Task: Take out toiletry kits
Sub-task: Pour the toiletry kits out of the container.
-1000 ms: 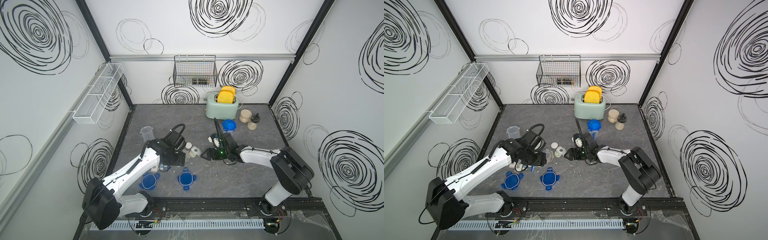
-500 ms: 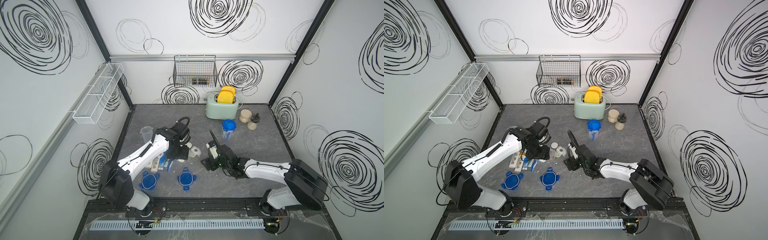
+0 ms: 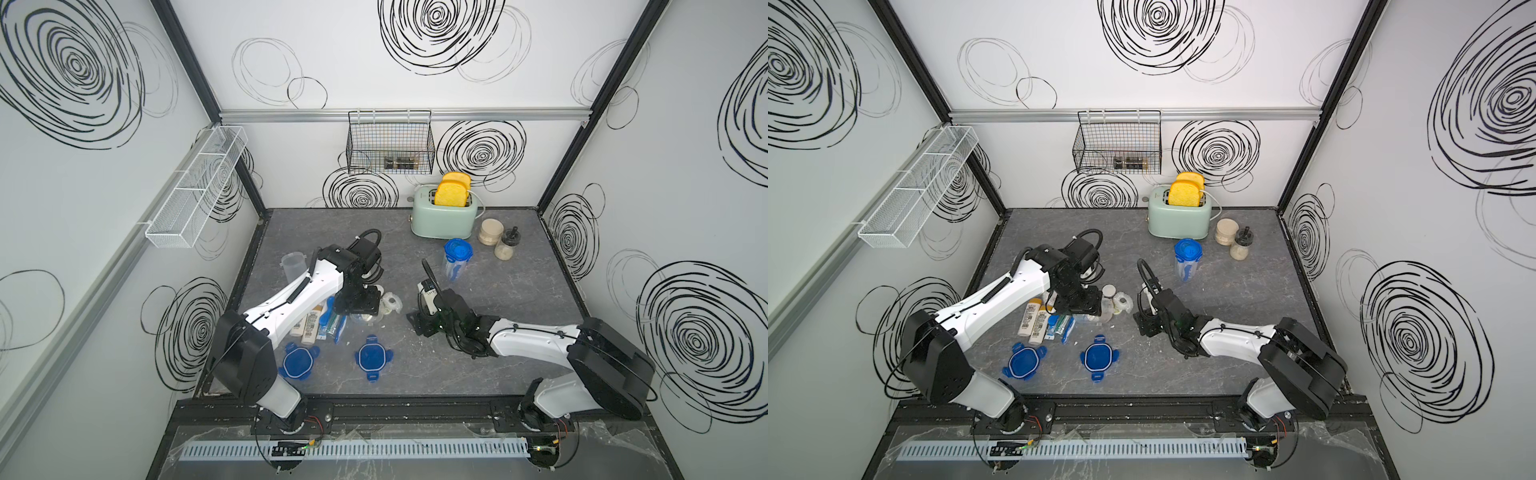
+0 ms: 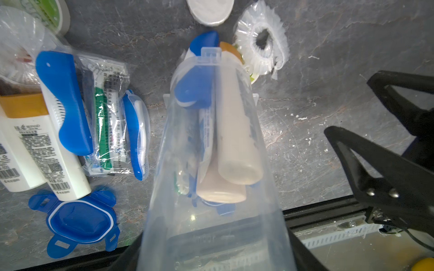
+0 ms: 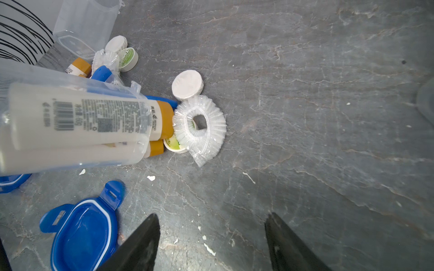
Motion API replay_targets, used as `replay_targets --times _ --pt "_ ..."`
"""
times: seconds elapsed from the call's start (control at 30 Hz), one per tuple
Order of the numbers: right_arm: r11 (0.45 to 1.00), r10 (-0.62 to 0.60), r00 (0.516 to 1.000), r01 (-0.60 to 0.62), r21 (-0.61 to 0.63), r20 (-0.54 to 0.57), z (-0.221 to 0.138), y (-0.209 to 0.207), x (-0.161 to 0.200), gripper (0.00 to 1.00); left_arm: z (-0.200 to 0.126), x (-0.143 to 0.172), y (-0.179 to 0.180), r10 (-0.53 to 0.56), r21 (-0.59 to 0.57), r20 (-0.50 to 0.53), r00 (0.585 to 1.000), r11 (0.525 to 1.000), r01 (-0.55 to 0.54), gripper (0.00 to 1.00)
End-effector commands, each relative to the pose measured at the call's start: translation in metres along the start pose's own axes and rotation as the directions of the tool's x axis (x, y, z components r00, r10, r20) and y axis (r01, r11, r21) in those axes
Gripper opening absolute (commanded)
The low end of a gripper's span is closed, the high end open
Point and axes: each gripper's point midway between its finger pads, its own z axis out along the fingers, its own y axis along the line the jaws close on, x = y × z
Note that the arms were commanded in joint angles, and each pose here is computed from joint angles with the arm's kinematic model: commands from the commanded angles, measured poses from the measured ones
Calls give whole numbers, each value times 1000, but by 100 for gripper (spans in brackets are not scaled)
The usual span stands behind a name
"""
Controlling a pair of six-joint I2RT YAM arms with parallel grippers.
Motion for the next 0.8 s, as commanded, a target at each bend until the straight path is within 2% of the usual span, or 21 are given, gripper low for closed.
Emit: replay_targets --times 0.0,0.17,0.33,0.43,0.63,0.77 --pt "1000 -7 1000 7 10 23 -1 -1 -5 73 0 1 0 -12 2 -29 1000 1000 12 13" --pt "1000 -7 1000 6 5 22 -1 0 -5 73 -14 -4 -9 -31 52 20 999 998 30 13" --pt "1000 -6 1000 6 6 21 -1 0 -6 73 -22 -6 -14 -31 50 63 998 998 28 12" --pt "1000 -5 1000 4 6 22 -2 0 -6 73 -27 -12 -12 -51 53 128 990 998 44 12" --pt "1000 0 1000 0 12 21 -3 -3 -4 73 3 -26 -14 -76 85 179 981 995 61 8" --pt "1000 0 1000 0 12 17 -2 -3 -4 73 5 -44 -21 -75 119 258 963 992 45 7"
